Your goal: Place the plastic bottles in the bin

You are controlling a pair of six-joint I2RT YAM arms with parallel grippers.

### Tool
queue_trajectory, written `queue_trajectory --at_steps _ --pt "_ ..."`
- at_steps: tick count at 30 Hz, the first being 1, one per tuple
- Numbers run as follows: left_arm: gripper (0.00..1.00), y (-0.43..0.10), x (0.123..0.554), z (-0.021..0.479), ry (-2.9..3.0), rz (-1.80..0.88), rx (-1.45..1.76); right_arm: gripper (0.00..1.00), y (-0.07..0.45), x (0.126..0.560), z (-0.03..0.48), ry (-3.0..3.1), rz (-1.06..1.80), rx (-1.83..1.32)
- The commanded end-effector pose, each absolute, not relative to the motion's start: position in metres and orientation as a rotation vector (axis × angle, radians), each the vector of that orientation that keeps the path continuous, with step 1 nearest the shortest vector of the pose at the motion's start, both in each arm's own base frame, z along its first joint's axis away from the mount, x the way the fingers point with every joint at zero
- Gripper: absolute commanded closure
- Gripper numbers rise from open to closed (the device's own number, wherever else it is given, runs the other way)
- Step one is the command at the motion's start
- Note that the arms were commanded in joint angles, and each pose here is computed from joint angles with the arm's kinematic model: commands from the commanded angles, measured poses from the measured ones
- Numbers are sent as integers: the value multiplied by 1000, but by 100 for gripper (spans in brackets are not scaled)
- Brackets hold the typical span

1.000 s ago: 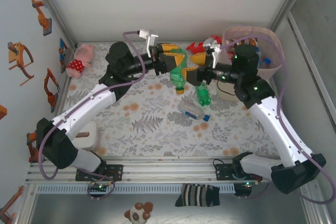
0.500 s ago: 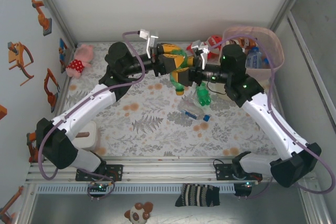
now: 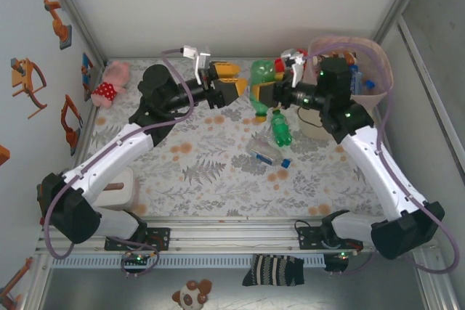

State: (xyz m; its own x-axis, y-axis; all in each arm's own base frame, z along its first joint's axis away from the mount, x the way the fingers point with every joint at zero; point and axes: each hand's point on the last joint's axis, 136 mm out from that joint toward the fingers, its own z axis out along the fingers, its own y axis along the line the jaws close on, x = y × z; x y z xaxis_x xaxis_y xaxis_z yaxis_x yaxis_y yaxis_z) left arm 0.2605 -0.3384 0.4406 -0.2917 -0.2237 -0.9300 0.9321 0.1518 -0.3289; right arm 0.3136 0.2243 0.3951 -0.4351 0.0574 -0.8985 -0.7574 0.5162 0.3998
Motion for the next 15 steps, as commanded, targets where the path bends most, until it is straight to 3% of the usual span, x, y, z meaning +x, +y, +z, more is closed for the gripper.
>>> queue_trajectory --at_steps 1,15 --pt "24 -327 257 451 1324 -1318 749 48 188 324 425 1777 980 -447" --pt "24 -328 259 442 1354 -1326 744 49 51 375 448 1847 591 -144"
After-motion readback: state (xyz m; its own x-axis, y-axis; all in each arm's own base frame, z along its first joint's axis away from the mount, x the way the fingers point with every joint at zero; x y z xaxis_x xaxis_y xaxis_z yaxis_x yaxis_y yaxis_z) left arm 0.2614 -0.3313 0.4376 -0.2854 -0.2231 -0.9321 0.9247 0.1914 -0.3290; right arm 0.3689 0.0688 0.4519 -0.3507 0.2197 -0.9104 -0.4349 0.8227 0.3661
